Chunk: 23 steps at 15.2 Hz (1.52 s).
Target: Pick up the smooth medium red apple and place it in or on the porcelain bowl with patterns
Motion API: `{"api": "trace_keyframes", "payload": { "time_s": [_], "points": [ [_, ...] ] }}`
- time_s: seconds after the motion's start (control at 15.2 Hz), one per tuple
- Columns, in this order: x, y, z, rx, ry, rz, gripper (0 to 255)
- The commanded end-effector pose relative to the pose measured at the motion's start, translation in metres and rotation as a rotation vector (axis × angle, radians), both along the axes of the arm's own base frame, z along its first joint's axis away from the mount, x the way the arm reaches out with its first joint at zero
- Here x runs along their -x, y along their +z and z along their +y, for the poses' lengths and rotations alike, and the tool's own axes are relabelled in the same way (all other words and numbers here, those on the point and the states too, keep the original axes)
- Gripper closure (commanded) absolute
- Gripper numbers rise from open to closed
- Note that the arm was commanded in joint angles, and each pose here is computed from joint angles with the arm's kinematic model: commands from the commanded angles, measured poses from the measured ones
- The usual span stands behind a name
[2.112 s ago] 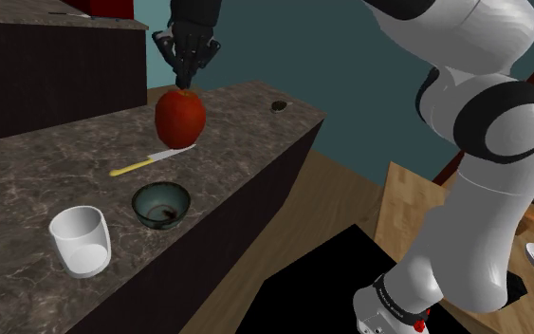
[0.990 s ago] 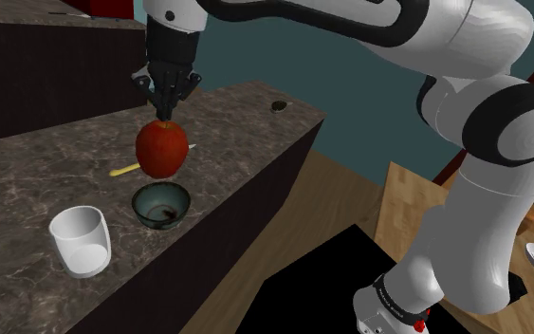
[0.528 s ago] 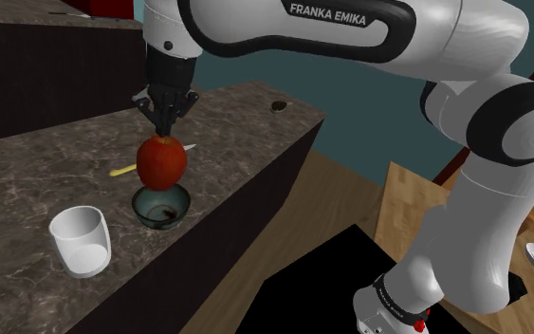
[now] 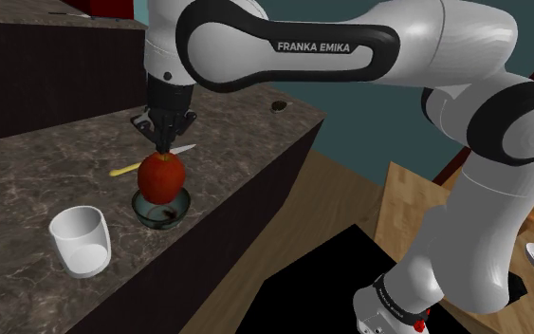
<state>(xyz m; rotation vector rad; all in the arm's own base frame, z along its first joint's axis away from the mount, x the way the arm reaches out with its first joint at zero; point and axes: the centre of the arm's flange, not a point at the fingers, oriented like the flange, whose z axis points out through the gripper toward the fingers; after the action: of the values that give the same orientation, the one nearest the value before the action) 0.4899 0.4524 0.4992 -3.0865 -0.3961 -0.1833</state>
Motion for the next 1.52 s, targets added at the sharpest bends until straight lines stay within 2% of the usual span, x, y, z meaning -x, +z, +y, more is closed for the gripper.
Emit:
{"api": "trace_keyframes", "payload": {
  "time_s": [0.0, 0.46, 0.53, 0.86, 1.12, 1.45],
  "points": [
    [0.001, -0.007, 0.0, -0.001, 0.0, 0.0, 255],
    [0.001, -0.007, 0.0, -0.001, 0.0, 0.0, 255],
    [0.001, -0.007, 0.0, -0.001, 0.0, 0.0, 0],
    [0.001, -0.007, 0.0, -0.001, 0.0, 0.0, 0],
    [0.006, 0.042, -0.002, -0.001, 0.0, 0.0, 0],
    [0.006, 0.042, -0.002, -0.001, 0.0, 0.0, 0]
  ]
}}
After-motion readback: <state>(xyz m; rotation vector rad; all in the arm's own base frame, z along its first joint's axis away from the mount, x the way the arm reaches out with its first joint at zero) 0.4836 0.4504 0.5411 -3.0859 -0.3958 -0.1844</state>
